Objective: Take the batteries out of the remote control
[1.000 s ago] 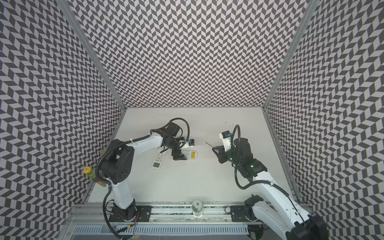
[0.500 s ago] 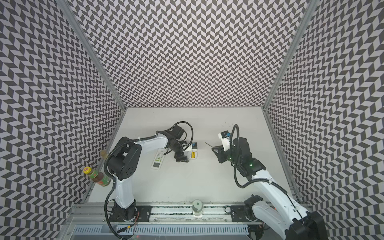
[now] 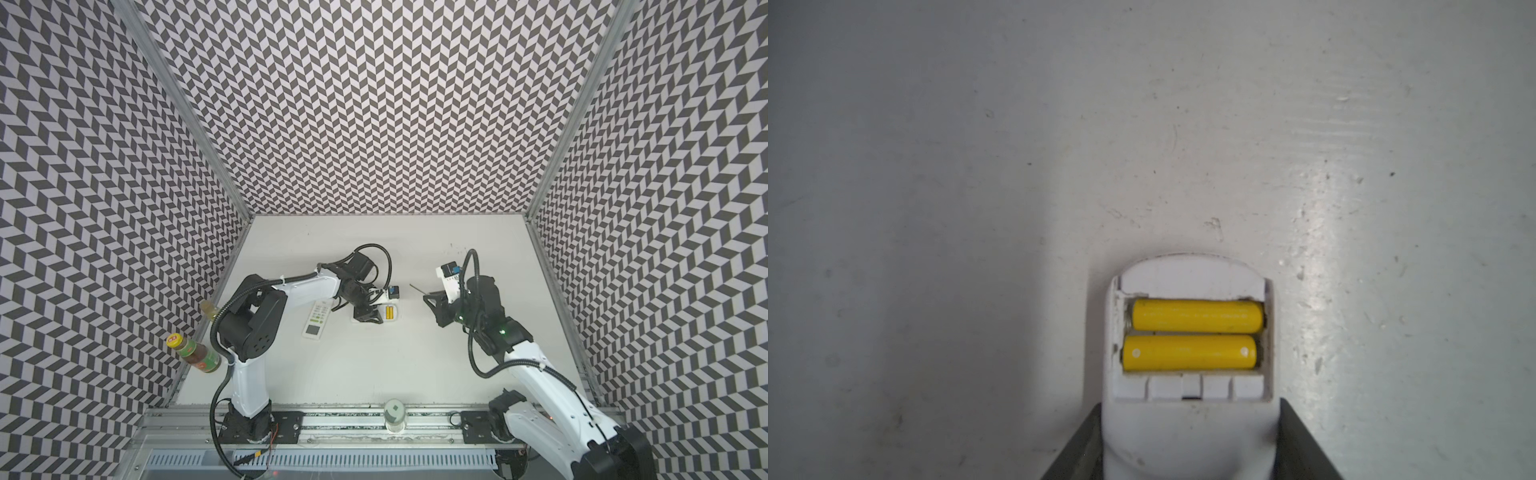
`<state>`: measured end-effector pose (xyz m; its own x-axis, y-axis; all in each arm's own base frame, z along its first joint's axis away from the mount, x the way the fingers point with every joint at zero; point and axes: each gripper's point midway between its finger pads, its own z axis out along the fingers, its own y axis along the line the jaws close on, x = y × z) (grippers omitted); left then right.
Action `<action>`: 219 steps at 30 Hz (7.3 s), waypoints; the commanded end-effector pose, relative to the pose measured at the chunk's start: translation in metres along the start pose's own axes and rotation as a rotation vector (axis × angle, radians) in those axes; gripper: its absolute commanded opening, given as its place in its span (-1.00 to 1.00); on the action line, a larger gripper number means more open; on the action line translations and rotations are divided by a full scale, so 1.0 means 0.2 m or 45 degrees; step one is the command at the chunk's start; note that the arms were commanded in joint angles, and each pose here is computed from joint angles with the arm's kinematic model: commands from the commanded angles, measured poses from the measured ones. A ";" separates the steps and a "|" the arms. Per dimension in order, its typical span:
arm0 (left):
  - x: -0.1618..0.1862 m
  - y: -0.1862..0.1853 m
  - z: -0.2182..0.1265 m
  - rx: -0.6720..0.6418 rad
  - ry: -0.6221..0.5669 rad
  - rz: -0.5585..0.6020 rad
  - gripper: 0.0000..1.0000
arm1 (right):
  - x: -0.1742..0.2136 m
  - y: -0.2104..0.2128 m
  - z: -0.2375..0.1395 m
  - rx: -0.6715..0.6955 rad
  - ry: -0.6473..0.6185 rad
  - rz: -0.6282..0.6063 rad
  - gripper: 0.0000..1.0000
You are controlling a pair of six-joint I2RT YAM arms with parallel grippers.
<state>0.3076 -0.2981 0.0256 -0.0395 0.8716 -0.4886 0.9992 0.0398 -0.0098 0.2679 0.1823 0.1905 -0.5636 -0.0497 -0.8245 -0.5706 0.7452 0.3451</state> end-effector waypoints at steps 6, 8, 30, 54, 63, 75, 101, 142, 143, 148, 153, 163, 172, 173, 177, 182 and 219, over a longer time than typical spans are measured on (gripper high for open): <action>0.02 -0.17 -0.14 0.001 -0.026 -0.067 -0.08 | -0.12 0.10 -0.06 0.016 -0.091 -0.305 -1.00; 0.04 -0.18 -0.16 -0.029 -0.023 -0.080 -0.08 | -0.11 0.13 -0.08 0.011 -0.096 -0.415 -1.00; 0.11 -0.25 -0.15 -0.074 0.013 0.002 -0.34 | 0.42 0.36 0.08 -0.462 0.345 -1.134 -1.00; 0.08 -0.32 -0.07 -0.051 0.080 0.108 -0.29 | 0.46 0.37 0.32 -0.423 0.378 -1.073 -1.00; 0.07 -0.34 -0.06 -0.025 0.082 0.114 -0.29 | 0.47 0.34 0.37 -0.375 0.429 -1.063 -1.00; 0.07 -0.35 -0.05 -0.028 0.086 0.130 -0.30 | 0.56 0.32 0.34 -0.381 0.464 -1.078 -1.00; 0.07 -0.38 -0.03 -0.013 0.106 0.153 -0.33 | 0.61 0.32 0.32 -0.386 0.427 -1.221 -1.00; 0.03 -0.42 -0.03 0.028 0.096 0.154 -0.41 | 0.53 0.23 0.41 0.085 0.338 -1.505 -1.00; 0.03 -0.42 -0.03 0.032 0.097 0.150 -0.41 | 0.52 0.23 0.42 0.114 0.321 -1.497 -1.00; 0.04 -0.42 -0.02 0.026 0.104 0.151 -0.41 | 0.51 0.25 0.42 0.145 0.246 -1.506 -1.00; 0.05 -0.42 -0.01 0.029 0.108 0.150 -0.41 | 0.45 0.25 0.41 0.203 0.178 -1.520 -1.00; 0.05 -0.41 -0.01 0.024 0.111 0.135 -0.42 | 0.37 0.25 0.37 0.267 0.119 -1.542 -1.00; 0.08 -0.41 0.00 0.017 0.131 0.136 -0.41 | 0.33 0.24 0.35 0.304 0.088 -1.550 -1.00; 0.09 -0.41 0.01 0.014 0.133 0.139 -0.41 | 0.33 0.24 0.34 0.303 0.082 -1.551 -1.00; 0.07 -0.41 0.00 0.026 0.126 0.135 -0.42 | 0.34 0.23 0.35 0.316 0.113 -1.559 -1.00; 0.07 -0.42 0.01 0.027 0.129 0.135 -0.42 | 0.33 0.22 0.32 0.325 0.090 -1.563 -1.00; -0.09 0.02 -0.10 -0.490 0.089 0.089 -0.82 | 0.28 0.26 0.13 0.177 -0.024 -1.145 -1.00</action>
<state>0.2667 -0.2907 0.0289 0.0106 0.9231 -0.3845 0.9800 0.0667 0.1873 0.2216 0.2241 0.1171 0.0963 -0.7977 -0.5953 -0.7100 0.3641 -0.6027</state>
